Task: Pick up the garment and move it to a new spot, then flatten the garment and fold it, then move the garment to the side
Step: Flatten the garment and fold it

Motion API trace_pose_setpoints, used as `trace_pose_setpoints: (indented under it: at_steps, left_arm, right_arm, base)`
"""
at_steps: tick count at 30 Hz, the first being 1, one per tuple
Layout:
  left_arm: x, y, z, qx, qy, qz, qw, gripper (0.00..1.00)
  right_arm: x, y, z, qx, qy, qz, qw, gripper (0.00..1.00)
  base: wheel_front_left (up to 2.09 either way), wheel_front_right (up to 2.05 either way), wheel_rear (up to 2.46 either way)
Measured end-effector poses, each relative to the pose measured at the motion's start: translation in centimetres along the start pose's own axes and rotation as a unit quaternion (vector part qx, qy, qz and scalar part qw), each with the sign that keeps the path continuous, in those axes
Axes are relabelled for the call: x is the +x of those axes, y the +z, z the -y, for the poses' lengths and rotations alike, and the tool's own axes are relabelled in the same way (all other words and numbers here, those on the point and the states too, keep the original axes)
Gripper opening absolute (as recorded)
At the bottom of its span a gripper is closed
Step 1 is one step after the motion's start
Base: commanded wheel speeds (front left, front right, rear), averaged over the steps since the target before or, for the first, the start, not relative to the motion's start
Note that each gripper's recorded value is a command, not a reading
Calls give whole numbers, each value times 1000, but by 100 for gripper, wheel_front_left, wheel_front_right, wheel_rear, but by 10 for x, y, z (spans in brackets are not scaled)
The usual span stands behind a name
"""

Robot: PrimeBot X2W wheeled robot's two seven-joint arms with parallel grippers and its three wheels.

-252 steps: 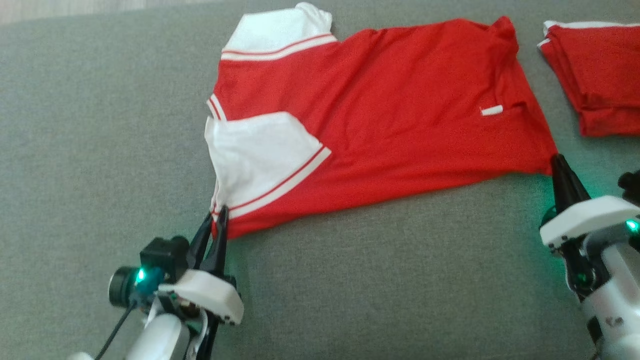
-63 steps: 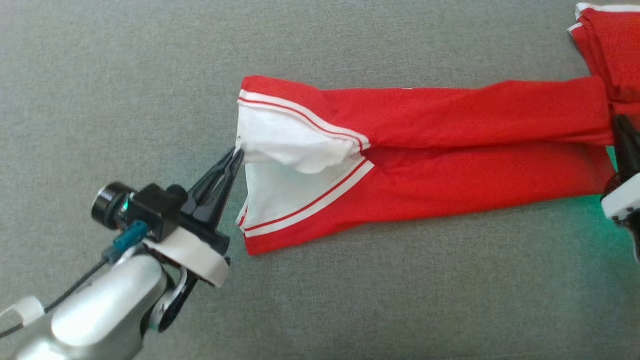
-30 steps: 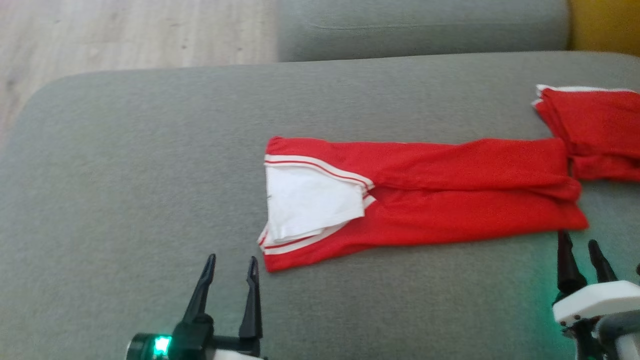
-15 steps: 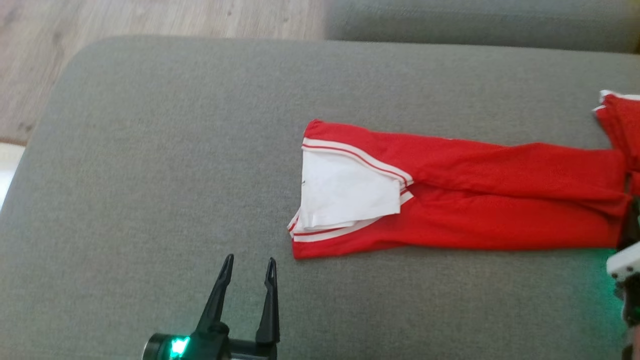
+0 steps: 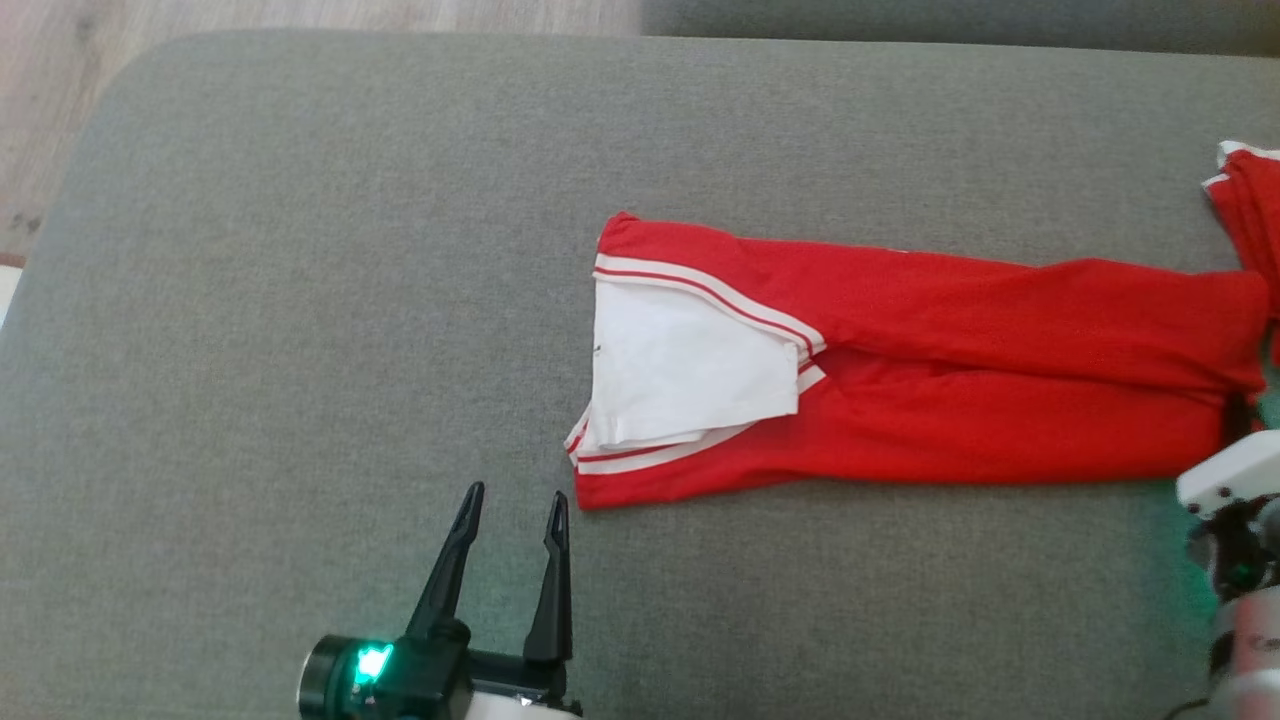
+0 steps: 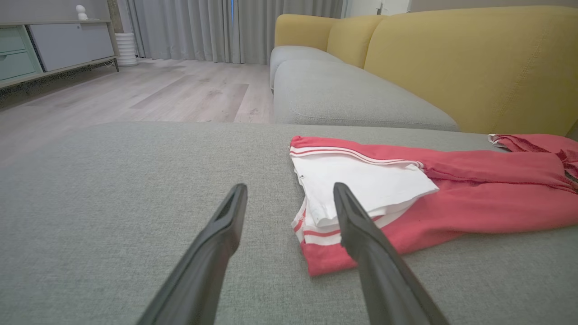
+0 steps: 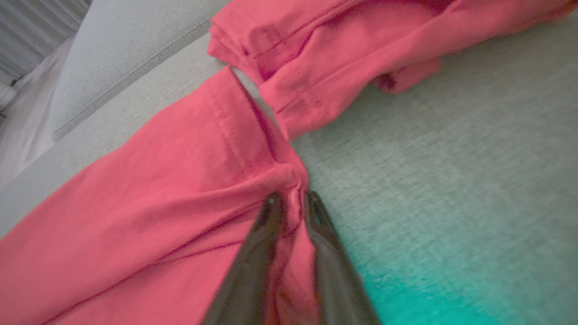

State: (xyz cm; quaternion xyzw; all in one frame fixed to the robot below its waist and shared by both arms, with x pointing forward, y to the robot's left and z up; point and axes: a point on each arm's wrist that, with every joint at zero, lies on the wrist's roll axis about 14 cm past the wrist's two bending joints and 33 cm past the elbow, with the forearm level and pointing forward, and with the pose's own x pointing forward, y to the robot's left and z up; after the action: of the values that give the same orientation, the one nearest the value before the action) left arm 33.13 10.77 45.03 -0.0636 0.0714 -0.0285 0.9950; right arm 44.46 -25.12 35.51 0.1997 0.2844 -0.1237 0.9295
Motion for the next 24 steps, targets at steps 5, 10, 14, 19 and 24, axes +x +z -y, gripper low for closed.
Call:
trace_pose_setpoints:
  at_steps: [5, 10, 14, 19, 24]
  left_arm:
    - [1, 0, 1, 6, -7, 2, 1000, 100]
    - [1, 6, 2, 10, -14, 13, 1000, 100]
    - [0, 10, 10, 11, -28, 21, 999, 100]
    - [-4, 12, 7, 14, -27, 26, 999, 100]
    - [-12, 8, -3, 15, -10, 22, 1000, 100]
  right_arm:
    - [-5, -1, -11, 15, 18, 7, 1000, 0]
    - [-19, 18, -24, 11, 49, 58, 997, 0]
    - [-32, 36, -41, 8, 85, 94, 992, 0]
    - [-47, 68, -90, -6, 160, 145, 976, 0]
    - [-68, 77, -156, -30, 250, 164, 954, 0]
  base:
    - [0, 0, 0]
    - [0, 0, 0]
    - [0, 0, 0]
    - [0, 0, 0]
    - [0, 0, 0]
